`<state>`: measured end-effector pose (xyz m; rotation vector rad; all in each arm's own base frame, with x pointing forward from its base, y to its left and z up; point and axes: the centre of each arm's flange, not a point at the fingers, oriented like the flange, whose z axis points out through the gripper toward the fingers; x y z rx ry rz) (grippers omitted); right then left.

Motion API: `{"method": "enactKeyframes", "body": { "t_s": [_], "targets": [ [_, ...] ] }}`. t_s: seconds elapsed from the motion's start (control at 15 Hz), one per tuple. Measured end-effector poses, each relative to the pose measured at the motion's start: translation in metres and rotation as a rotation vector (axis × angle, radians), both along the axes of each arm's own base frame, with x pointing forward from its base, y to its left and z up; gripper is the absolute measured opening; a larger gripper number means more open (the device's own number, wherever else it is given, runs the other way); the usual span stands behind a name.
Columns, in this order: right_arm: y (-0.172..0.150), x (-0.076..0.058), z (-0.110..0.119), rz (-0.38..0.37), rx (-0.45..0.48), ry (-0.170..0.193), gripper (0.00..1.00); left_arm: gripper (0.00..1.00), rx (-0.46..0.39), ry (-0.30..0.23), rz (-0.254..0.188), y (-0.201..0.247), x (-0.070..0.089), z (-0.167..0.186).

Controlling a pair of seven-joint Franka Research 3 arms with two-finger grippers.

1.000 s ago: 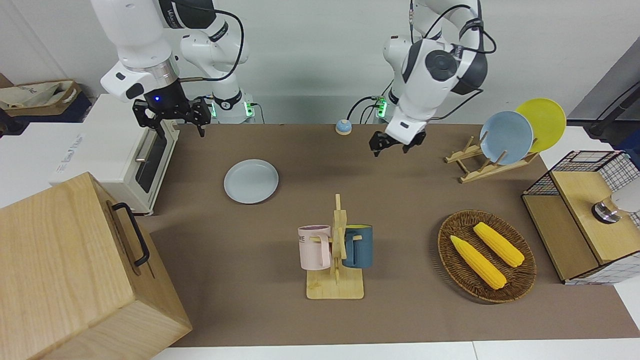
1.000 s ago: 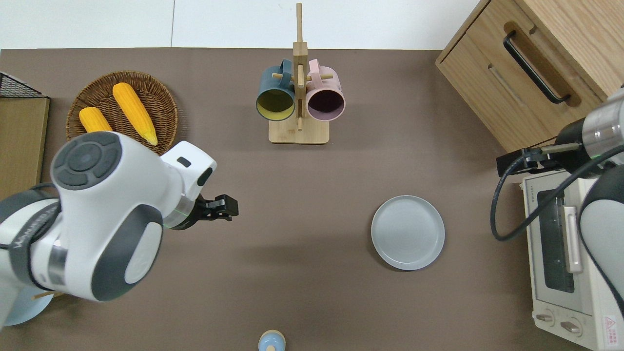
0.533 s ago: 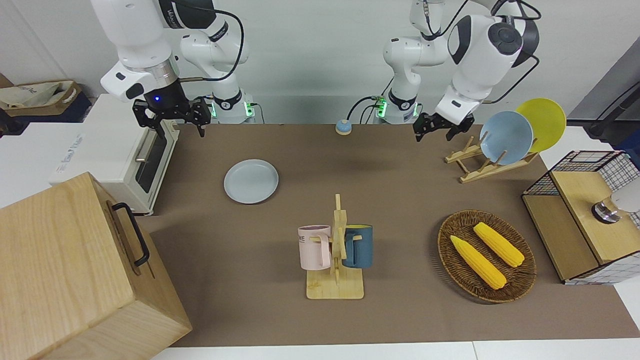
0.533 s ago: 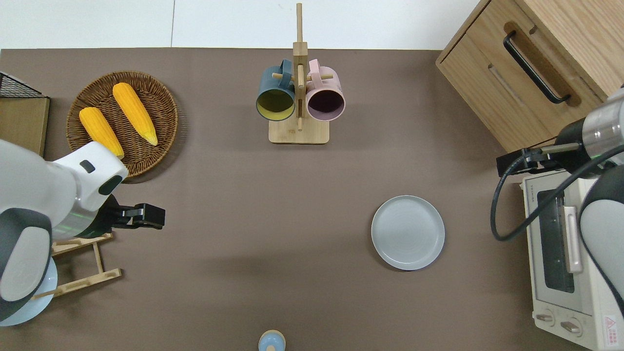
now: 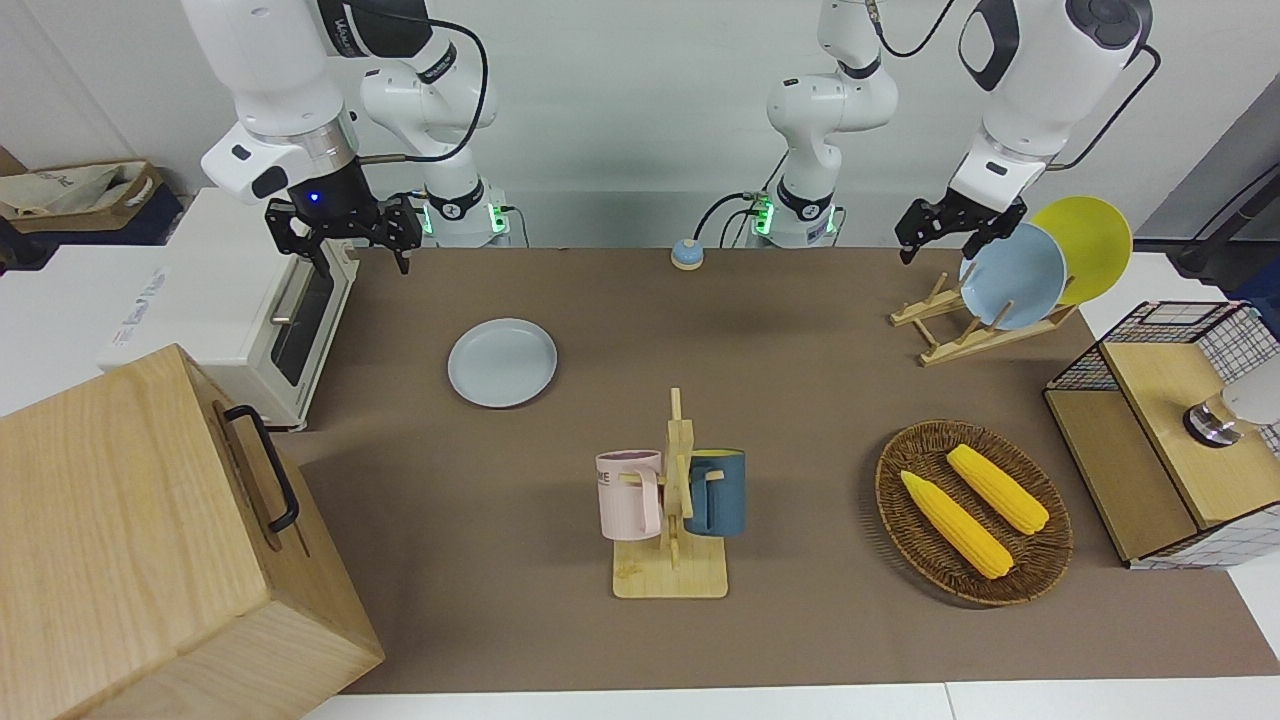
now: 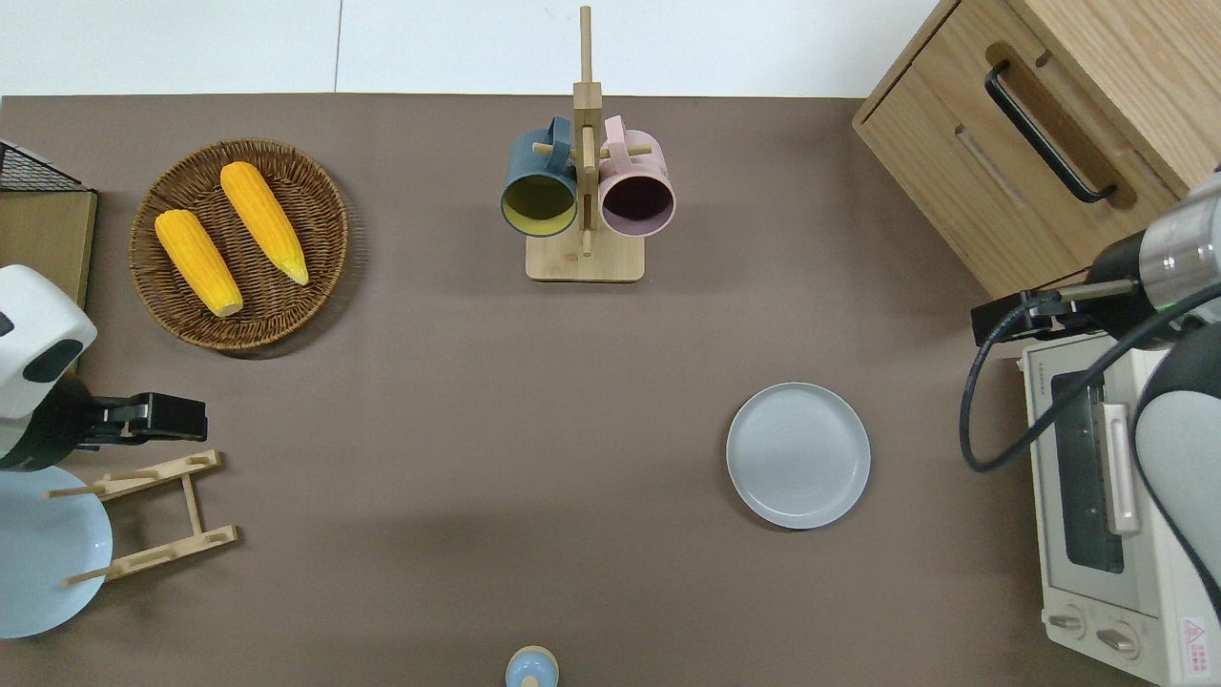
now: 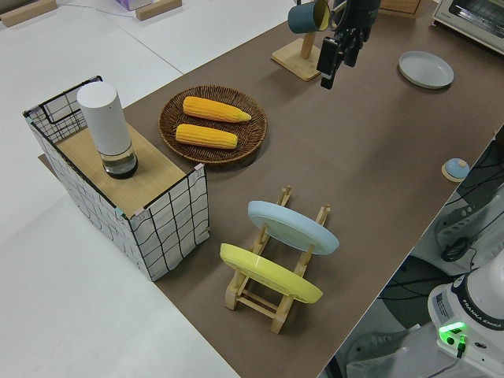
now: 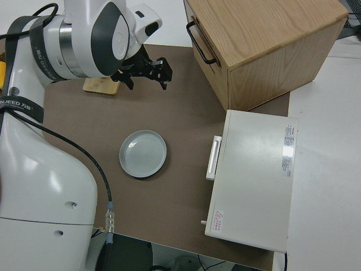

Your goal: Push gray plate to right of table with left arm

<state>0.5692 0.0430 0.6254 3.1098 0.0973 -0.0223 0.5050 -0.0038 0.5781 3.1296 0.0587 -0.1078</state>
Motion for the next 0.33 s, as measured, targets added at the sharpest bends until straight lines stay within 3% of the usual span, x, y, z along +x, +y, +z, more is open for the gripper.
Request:
{"method": "enactKeyframes", "body": {
  "t_s": [0.33],
  "targets": [
    [0.0, 0.0, 0.0, 0.0, 0.0, 0.0, 0.99, 1.0, -0.001, -0.004, -0.027, -0.0014, -0.0001, 0.0017]
  ]
}}
